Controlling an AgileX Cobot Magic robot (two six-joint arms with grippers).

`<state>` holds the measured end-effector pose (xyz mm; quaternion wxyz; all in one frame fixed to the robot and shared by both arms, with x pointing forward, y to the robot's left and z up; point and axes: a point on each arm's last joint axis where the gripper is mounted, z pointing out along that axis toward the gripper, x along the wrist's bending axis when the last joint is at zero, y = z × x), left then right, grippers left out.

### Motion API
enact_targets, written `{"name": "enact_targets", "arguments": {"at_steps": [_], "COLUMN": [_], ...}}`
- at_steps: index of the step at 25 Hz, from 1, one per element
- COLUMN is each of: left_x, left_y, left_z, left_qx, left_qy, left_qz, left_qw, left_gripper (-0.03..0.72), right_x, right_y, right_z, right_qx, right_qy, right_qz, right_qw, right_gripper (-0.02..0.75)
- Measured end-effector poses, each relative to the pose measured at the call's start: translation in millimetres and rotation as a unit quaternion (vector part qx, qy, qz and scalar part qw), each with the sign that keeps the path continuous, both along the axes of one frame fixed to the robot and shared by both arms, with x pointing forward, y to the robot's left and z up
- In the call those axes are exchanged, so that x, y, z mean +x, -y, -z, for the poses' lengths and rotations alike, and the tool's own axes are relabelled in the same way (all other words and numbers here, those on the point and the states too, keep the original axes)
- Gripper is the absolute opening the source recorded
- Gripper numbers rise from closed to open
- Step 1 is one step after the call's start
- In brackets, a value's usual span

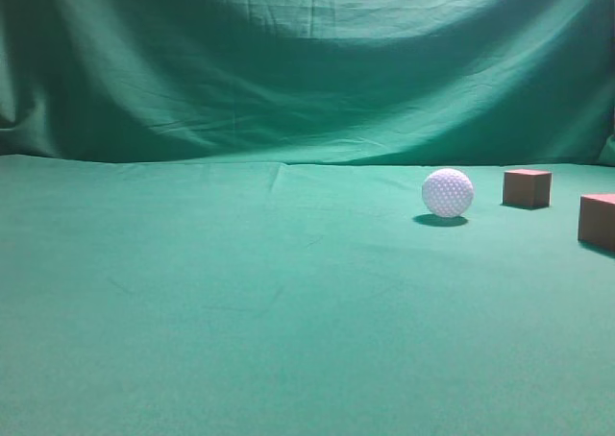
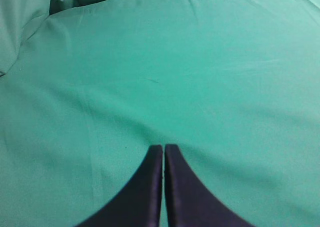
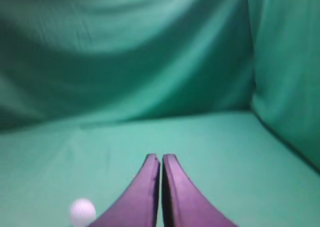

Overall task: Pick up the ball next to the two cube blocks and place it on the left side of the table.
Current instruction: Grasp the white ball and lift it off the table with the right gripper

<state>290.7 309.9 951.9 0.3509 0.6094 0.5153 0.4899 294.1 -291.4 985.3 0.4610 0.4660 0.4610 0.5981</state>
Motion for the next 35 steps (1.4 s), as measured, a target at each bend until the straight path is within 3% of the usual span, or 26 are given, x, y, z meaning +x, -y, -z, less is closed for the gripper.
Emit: {"name": "enact_targets", "arguments": {"at_steps": [2, 5, 9, 13, 17, 21, 30, 31, 32, 35], "left_x": [0, 0, 0, 0, 0, 0, 0, 0, 0, 0], "left_y": [0, 0, 0, 0, 0, 0, 0, 0, 0, 0], "left_z": [0, 0, 0, 0, 0, 0, 0, 0, 0, 0], "left_qx": [0.000, 0.000, 0.000, 0.000, 0.000, 0.000, 0.000, 0.000, 0.000, 0.000], "left_qy": [0.000, 0.000, 0.000, 0.000, 0.000, 0.000, 0.000, 0.000, 0.000, 0.000], "left_qz": [0.000, 0.000, 0.000, 0.000, 0.000, 0.000, 0.000, 0.000, 0.000, 0.000], "left_qw": [1.000, 1.000, 1.000, 1.000, 1.000, 1.000, 1.000, 1.000, 1.000, 1.000], "left_gripper": [0.000, 0.000, 0.000, 0.000, 0.000, 0.000, 0.000, 0.000, 0.000, 0.000], "right_x": [-4, -6, 0, 20, 51, 80, 159, 169, 179, 208], "right_y": [-2, -3, 2, 5, 1, -19, -88, -95, -102, -117], "right_z": [-15, -31, -73, -103, -107, -105, -78, -75, -68, -50], "right_qx": [0.000, -0.015, -0.006, -0.013, -0.031, -0.077, -0.159, -0.165, -0.170, -0.174], "right_qy": [0.087, 0.100, 0.000, -0.138, -0.252, -0.323, -0.488, -0.496, -0.509, -0.538], "right_qz": [-0.013, -0.013, 0.014, 0.042, 0.038, -0.029, -0.143, -0.149, -0.153, -0.154], "right_qw": [0.996, 0.995, 1.000, 0.989, 0.966, 0.943, 0.846, 0.839, 0.830, 0.810], "right_gripper": [0.000, 0.000, 0.000, 0.000, 0.000, 0.000, 0.000, 0.048, 0.048, 0.251]}}
